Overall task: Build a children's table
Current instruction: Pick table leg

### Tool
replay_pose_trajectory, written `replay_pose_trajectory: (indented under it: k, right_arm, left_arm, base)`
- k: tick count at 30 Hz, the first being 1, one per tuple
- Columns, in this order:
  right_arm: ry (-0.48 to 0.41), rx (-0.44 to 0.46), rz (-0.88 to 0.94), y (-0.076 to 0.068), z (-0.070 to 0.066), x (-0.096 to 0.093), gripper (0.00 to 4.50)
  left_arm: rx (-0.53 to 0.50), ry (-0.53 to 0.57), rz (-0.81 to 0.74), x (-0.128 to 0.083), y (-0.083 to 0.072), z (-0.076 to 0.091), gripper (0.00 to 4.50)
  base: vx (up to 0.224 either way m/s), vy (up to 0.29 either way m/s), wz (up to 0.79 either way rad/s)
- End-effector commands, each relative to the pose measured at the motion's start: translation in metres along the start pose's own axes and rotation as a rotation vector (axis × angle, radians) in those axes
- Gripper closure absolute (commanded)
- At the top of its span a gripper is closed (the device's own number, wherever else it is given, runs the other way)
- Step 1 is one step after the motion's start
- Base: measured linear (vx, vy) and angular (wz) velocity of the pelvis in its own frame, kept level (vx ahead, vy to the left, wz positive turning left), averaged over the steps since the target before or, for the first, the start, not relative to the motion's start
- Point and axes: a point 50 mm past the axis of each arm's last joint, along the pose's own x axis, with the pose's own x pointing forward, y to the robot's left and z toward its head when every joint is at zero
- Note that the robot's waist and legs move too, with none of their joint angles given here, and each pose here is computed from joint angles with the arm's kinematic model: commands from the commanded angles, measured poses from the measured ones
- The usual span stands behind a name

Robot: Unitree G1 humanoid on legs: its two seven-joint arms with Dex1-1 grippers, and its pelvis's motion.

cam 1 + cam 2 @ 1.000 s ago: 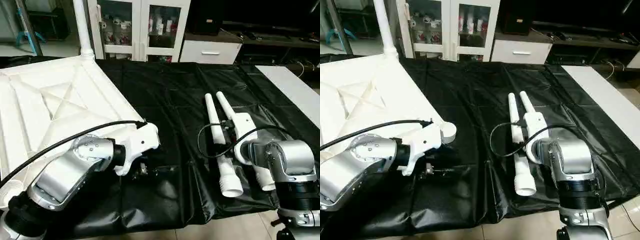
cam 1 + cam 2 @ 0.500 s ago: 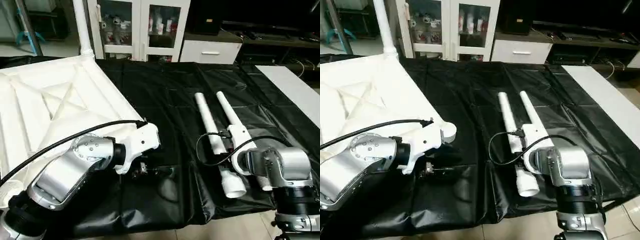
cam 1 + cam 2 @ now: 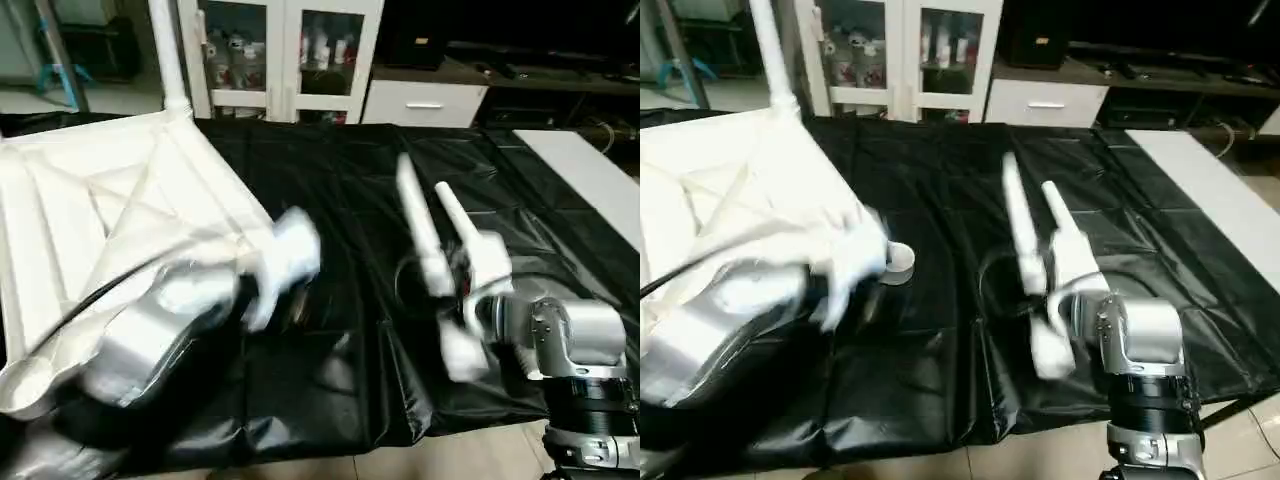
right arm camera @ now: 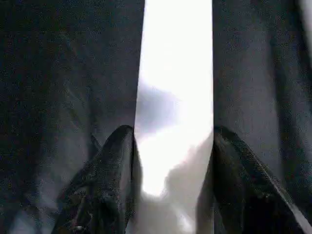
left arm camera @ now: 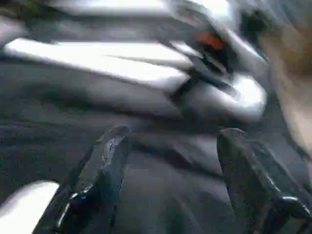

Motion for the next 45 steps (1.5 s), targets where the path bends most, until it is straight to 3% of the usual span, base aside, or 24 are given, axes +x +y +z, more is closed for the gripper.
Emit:
replay_pose_trajectory:
  k: [1,2,5,8,10,13,14,17,23,29,30,34,35,39,45]
  right_arm:
    - [-0.221,-0.058,0.111,0.017,0.034,-0.013,2.65]
    - [-0.279,-0.086,0.163,0.025,0.041,-0.017,2.65]
    - [-0.402,-0.185,0.339,0.052,0.053,-0.029,2.65]
    - [-0.474,-0.266,0.447,0.069,0.055,-0.035,2.65]
    - [-0.505,-0.294,0.49,0.075,0.055,-0.037,2.65]
    - [-0.509,-0.309,0.514,0.077,0.054,-0.037,2.65]
    - [-0.491,-0.355,0.567,0.081,0.049,-0.039,2.66]
    - [-0.463,-0.404,0.615,0.086,0.043,-0.039,2.66]
    - [-0.459,-0.437,0.638,0.087,0.04,-0.037,2.66]
    - [-0.475,-0.424,0.626,0.087,0.04,-0.035,2.66]
    - [-0.477,-0.425,0.624,0.087,0.04,-0.035,2.66]
    - [-0.481,-0.426,0.613,0.086,0.04,-0.034,2.66]
    - [-0.483,-0.421,0.6,0.084,0.04,-0.034,2.66]
    - [-0.486,-0.416,0.591,0.083,0.041,-0.032,2.66]
    - [-0.49,-0.415,0.589,0.083,0.042,-0.032,2.66]
  left_arm:
    - [-0.056,-0.069,0.14,-0.001,0.017,0.013,1.37]
    - [-0.118,-0.108,0.181,0.002,0.022,0.017,1.09]
    - [-0.322,-0.237,0.096,0.008,0.017,0.032,1.02]
    - [-0.411,-0.298,0.0,0.015,0.007,0.041,0.59]
    - [-0.465,-0.309,-0.028,0.018,0.004,0.043,0.6]
    - [-0.502,-0.316,-0.042,0.019,0.004,0.043,0.36]
    - [-0.57,-0.347,-0.055,0.02,0.005,0.046,0.22]
    - [-0.633,-0.407,-0.095,0.019,0.004,0.053,0.07]
    - [-0.651,-0.448,-0.161,0.014,0.0,0.061,0.0]
    - [-0.665,-0.381,-0.053,0.017,0.005,0.05,0.0]
    - [-0.67,-0.372,-0.038,0.017,0.006,0.049,0.35]
    - [-0.676,-0.357,-0.011,0.018,0.008,0.046,0.41]
    - [-0.685,-0.355,0.009,0.018,0.01,0.045,0.72]
    - [-0.7,-0.359,0.048,0.017,0.014,0.045,0.79]
    - [-0.706,-0.371,0.069,0.015,0.016,0.045,1.34]
  base:
    - [0.0,0.0,0.0]
    - [0.0,0.0,0.0]
    - [0.0,0.0,0.0]
    - [0.0,0.0,0.0]
    - [0.0,0.0,0.0]
    - [0.0,0.0,0.0]
    - [0.0,0.0,0.0]
    - [0.0,0.0,0.0]
    - [0.0,0.0,0.0]
    - [0.0,0.0,0.0]
    - [0.0,0.0,0.0]
    - [0.0,0.0,0.0]
    - [0.0,0.0,0.0]
    - [0.0,0.0,0.0]
    - [0.0,0.0,0.0]
